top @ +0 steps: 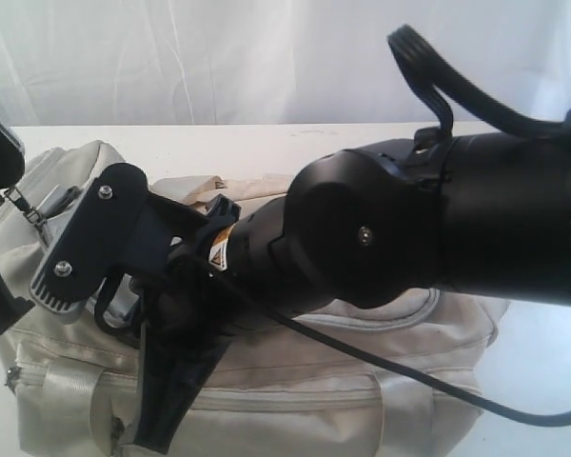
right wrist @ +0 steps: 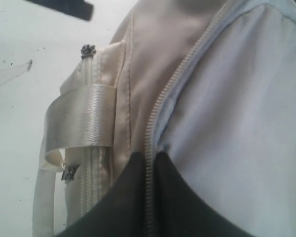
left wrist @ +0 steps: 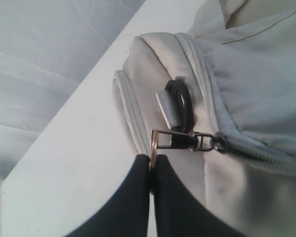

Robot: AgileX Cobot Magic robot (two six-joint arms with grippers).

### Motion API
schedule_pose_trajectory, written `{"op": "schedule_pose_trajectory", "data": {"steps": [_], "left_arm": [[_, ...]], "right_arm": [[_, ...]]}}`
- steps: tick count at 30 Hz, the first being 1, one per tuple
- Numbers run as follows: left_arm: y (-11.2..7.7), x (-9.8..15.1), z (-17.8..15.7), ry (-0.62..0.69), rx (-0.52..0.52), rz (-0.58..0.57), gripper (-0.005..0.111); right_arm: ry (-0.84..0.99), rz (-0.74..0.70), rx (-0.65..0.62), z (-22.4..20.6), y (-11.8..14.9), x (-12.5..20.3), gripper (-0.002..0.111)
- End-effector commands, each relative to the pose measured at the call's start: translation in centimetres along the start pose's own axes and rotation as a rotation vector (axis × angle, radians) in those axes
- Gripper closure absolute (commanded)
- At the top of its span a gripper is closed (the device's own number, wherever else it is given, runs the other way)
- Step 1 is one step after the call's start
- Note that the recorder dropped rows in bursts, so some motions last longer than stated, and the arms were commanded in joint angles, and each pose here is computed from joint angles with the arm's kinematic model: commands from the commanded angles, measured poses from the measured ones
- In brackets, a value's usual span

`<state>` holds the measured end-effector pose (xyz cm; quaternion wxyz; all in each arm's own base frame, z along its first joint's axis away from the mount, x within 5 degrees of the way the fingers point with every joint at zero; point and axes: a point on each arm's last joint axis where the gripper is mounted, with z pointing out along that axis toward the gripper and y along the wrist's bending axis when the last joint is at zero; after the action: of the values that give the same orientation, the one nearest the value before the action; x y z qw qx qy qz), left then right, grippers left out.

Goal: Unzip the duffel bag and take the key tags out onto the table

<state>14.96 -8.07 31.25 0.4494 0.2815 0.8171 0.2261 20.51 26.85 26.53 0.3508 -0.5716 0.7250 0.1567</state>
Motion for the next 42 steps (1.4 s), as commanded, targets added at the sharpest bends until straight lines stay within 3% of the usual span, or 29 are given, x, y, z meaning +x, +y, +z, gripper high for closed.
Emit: {"op": "schedule_pose_trajectory", "data": {"steps": [1, 9, 16, 22, 34, 42], "left_arm": [[1.3, -0.2, 0.4, -0.006, -0.092, -0.013, 0.107], [2.3, -0.3, 2.3, 0.061, 0.147, -0.131, 0.107], [2.4, -2.2, 3.4, 0.084, 0.463, -0.096, 0.107], [3.4, -3.9, 5.4, 0.178, 0.596, -0.1, 0.107], [4.3, -7.2, 9.2, 0.15, 0.58, -0.102, 0.107], [4.6, -8.6, 11.9, 0.051, 0.481, -0.1, 0.107]], "right_arm": [[0.074, 0.011, -0.062, 0.0, 0.6, 0.8, 0.108], [0.078, 0.017, -0.065, 0.0, 0.7, 0.8, 0.108], [0.082, 0.018, -0.067, 0.0, 0.7, 0.8, 0.108], [0.09, 0.025, -0.069, 0.1, 0.8, 1.1, 0.108], [0.094, 0.026, -0.072, 0.1, 0.8, 1.2, 0.108], [0.094, 0.026, -0.072, 0.1, 0.8, 1.2, 0.108]]}}
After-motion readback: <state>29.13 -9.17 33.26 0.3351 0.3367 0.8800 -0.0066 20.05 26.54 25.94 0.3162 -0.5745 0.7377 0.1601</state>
